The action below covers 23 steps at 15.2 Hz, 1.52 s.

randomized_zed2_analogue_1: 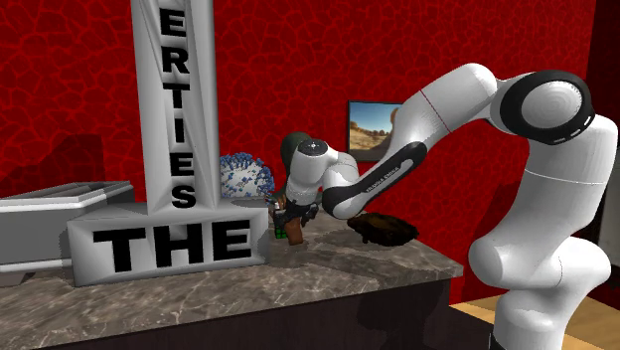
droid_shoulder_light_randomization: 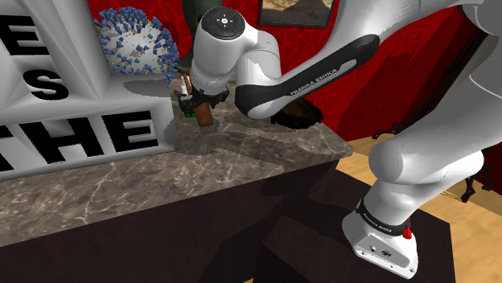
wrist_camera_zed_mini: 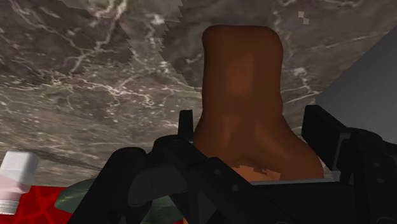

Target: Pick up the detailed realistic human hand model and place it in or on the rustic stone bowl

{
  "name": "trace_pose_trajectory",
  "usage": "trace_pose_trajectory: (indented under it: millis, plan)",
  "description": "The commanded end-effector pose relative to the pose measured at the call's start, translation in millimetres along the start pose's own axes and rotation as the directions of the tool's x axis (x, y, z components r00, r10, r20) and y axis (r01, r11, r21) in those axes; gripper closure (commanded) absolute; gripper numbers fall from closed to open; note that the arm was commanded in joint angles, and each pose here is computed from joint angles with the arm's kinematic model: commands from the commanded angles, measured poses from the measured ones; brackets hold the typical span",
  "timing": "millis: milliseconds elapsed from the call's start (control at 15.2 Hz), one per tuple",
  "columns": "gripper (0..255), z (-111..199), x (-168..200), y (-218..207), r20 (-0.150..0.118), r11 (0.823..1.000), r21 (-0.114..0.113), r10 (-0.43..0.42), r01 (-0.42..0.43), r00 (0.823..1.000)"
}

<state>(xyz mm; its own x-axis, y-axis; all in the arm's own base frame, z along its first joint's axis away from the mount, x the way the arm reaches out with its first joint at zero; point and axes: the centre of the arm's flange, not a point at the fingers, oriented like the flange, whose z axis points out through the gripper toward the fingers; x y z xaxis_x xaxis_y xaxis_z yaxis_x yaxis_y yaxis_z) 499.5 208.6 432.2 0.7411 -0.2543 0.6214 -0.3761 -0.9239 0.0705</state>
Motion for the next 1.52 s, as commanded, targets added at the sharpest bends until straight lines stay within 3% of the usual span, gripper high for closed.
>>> trace_pose_trajectory:
  millis: [0,330,1452]
  plan:
    - [255,0,0,0,0.000,1.000,0.000,0.000,0.000,1.000]
    - [255,0,0,0,0.000,1.000,0.000,0.000,0.000,1.000]
    - [255,-70,56,6,0.000,1.000,0.000,0.000,0.000,1.000]
